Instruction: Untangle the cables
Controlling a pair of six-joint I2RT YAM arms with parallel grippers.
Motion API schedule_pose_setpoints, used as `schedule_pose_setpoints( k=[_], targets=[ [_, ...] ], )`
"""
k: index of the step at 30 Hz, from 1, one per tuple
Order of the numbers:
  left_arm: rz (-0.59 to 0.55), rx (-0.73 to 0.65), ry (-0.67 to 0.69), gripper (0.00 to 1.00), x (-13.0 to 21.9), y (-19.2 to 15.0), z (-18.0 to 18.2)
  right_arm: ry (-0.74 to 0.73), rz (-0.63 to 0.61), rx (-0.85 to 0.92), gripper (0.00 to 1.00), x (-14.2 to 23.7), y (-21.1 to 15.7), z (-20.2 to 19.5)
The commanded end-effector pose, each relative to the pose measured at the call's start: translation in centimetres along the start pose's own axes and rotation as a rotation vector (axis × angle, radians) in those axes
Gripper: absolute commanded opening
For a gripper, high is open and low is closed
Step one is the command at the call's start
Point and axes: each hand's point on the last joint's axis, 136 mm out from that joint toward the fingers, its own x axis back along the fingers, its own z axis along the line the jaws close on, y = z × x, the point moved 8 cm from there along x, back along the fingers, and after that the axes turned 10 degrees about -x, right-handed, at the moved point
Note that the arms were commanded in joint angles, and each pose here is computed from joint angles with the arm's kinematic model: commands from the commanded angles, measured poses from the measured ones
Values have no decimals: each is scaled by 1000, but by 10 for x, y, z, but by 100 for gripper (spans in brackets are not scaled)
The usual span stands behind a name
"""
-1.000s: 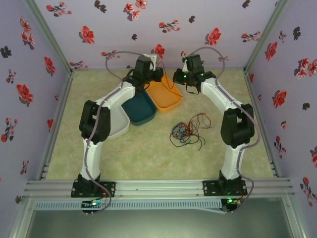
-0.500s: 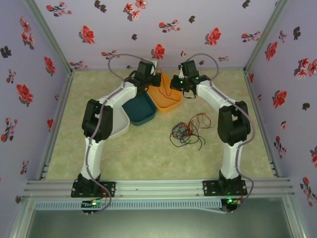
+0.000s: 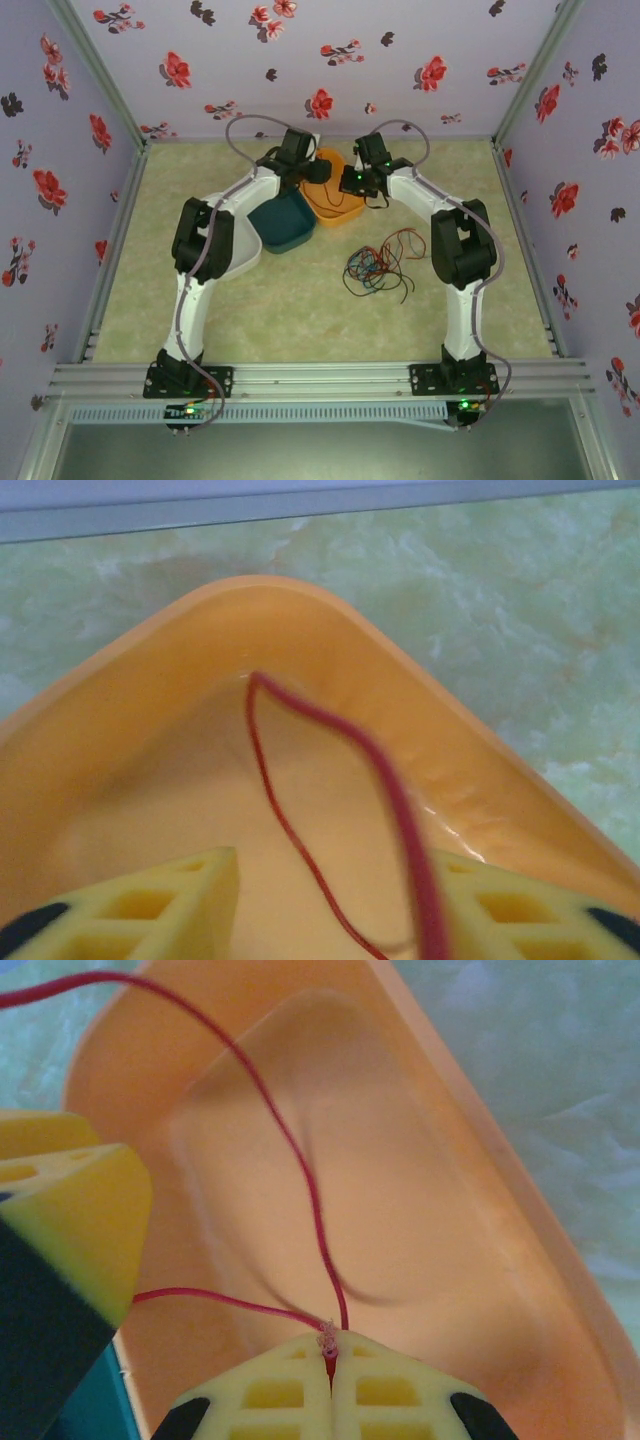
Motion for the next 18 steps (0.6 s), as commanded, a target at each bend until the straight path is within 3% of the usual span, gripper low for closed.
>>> schedule_pose_setpoints(
  k=[1,5,10,18],
  targets=[
    [-44,-21,-27,58,11,19,-7,-93,-9,-9,0,2,-7,-12],
    [-72,-31,-25,69,16,30,-7,-114,-52,-13,0,17,-8,-15],
    [-81,-34,-28,65,13,35,-7,-120,-122,8,0,44,-7,-12],
    [-92,-49,-26,66,-6,40,-3,-140,-227,64,0,84,-5,-2]
  ],
)
